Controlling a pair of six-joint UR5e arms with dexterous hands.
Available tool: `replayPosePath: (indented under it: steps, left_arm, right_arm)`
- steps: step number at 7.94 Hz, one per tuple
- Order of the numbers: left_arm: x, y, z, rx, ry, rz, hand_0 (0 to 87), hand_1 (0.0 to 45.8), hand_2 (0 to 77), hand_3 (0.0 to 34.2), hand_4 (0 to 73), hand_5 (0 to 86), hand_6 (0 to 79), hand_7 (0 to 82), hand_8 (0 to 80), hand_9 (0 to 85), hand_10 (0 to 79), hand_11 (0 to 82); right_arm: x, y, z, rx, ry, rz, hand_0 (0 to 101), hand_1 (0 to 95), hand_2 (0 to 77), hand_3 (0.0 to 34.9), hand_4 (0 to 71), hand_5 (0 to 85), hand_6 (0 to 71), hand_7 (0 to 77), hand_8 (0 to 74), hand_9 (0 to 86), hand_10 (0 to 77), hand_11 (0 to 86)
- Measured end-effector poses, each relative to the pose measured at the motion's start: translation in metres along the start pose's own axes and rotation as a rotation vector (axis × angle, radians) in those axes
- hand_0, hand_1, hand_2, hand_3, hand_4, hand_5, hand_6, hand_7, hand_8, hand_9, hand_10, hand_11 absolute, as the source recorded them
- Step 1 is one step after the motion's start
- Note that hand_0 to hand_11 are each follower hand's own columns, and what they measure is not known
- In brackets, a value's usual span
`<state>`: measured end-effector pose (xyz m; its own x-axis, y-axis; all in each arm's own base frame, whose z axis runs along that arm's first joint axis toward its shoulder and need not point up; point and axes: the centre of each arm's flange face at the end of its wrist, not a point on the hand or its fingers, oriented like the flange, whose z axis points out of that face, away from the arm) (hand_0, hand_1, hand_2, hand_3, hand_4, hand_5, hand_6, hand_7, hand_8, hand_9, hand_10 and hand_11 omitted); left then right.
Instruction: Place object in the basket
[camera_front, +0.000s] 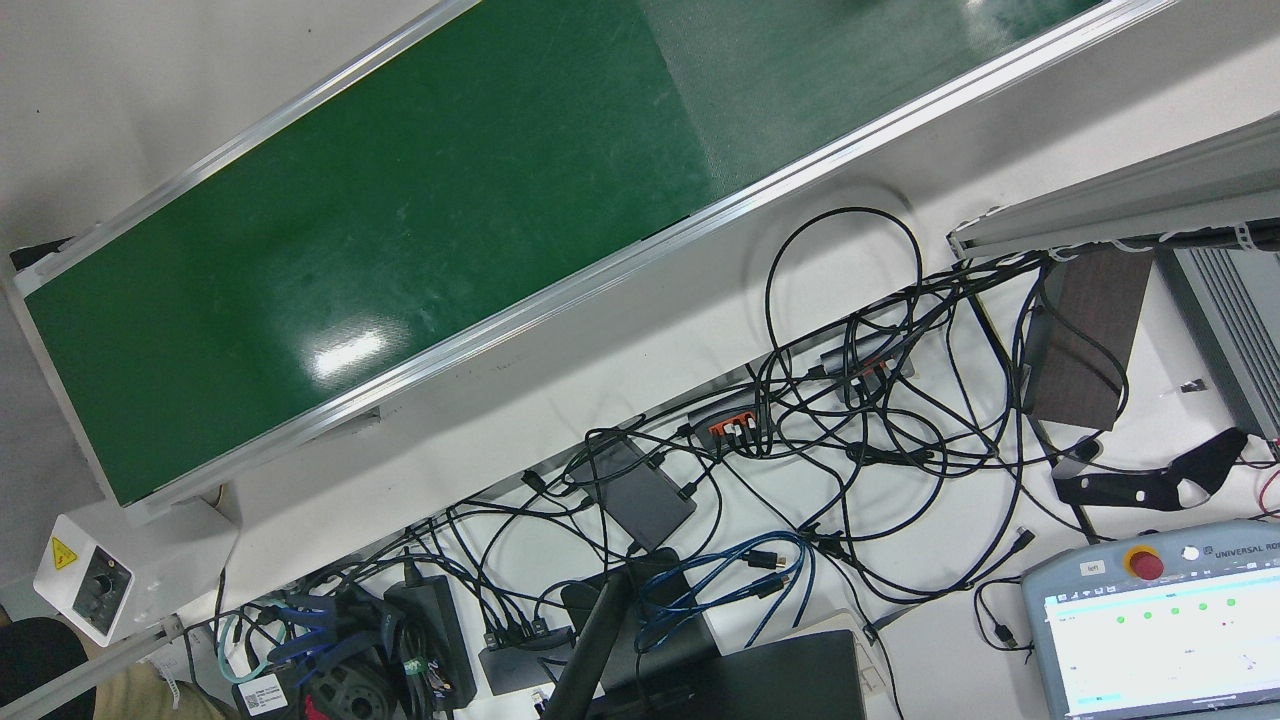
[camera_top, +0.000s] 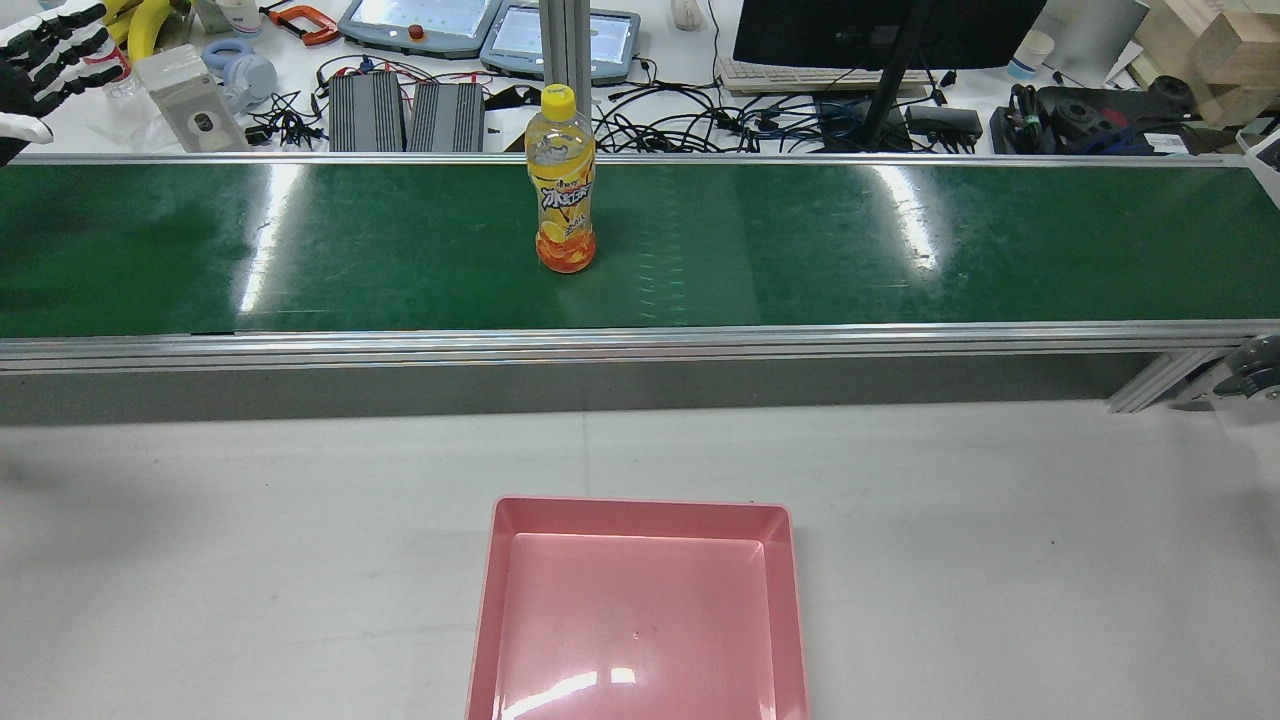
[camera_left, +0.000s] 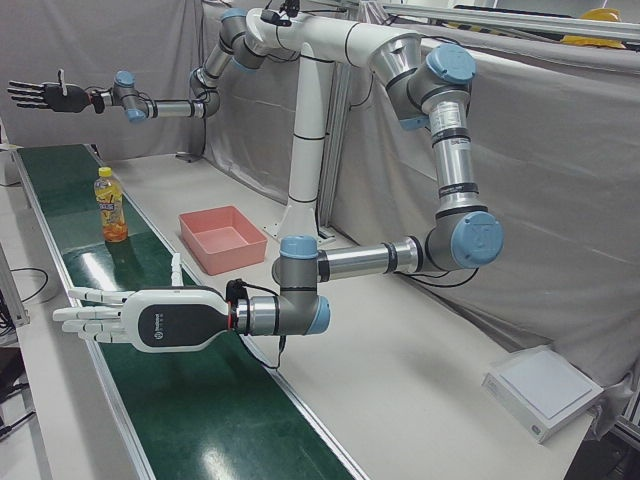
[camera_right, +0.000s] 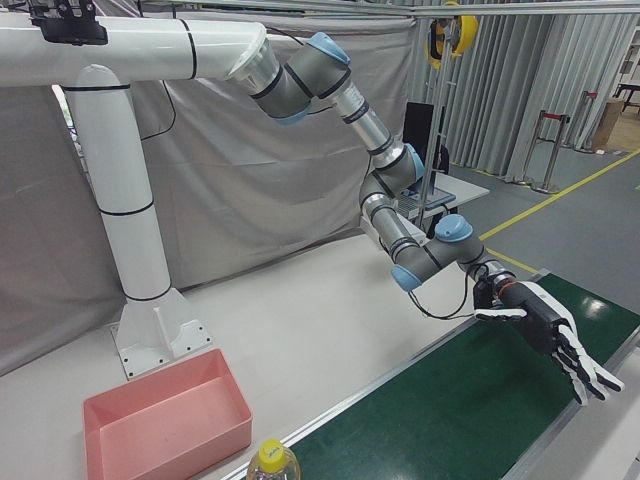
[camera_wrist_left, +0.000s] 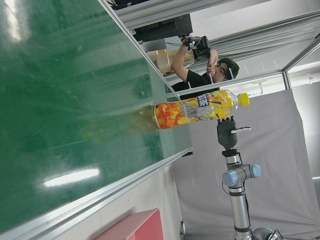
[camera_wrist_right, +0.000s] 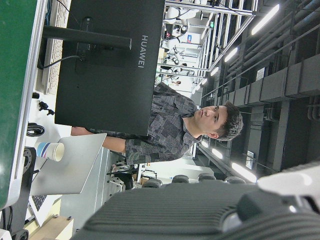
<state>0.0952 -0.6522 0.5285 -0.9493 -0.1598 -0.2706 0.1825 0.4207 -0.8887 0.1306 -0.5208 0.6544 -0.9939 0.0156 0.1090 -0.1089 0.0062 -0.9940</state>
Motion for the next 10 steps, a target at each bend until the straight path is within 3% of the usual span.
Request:
replayPosePath:
  steps: [2, 6, 7, 10]
  left_arm:
    - [0.0, 0.011, 0.013, -0.014, -0.001, -0.001, 48.4, 9.8, 0.0, 0.2, 15.8, 9.8, 0.0, 0.5, 3.8, 8.2, 8.2, 13.6]
    - [-0.048, 0.057, 0.054, -0.054, -0.071, -0.024, 48.4, 9.8, 0.0, 0.2, 16.4, 9.8, 0.0, 0.5, 5.4, 9.8, 8.2, 13.6]
    - [-0.062, 0.069, 0.062, -0.065, -0.09, -0.03, 48.3, 7.6, 0.0, 0.2, 16.4, 9.8, 0.0, 0.5, 5.4, 9.8, 8.2, 13.6]
    - [-0.082, 0.087, 0.074, -0.081, -0.117, -0.041, 48.4, 8.7, 0.0, 0.1, 16.4, 10.9, 0.0, 0.5, 5.4, 9.8, 8.2, 13.6]
  right_arm:
    - [0.0, -0.001, 0.0, 0.001, 0.0, 0.0, 0, 0.0, 0.5, 0.3, 0.0, 0.0, 0.0, 0.5, 0.0, 0.0, 0.0, 0.0]
    - [0.0, 0.0, 0.0, 0.0, 0.0, 0.0, 0, 0.0, 0.5, 0.3, 0.0, 0.0, 0.0, 0.5, 0.0, 0.0, 0.0, 0.0]
    - [0.0, 0.0, 0.0, 0.0, 0.0, 0.0, 0, 0.0, 0.5, 0.3, 0.0, 0.0, 0.0, 0.5, 0.0, 0.0, 0.0, 0.0]
    - [0.0, 0.0, 0.0, 0.0, 0.0, 0.0, 0, 0.0, 0.5, 0.3, 0.0, 0.0, 0.0, 0.5, 0.0, 0.0, 0.0, 0.0]
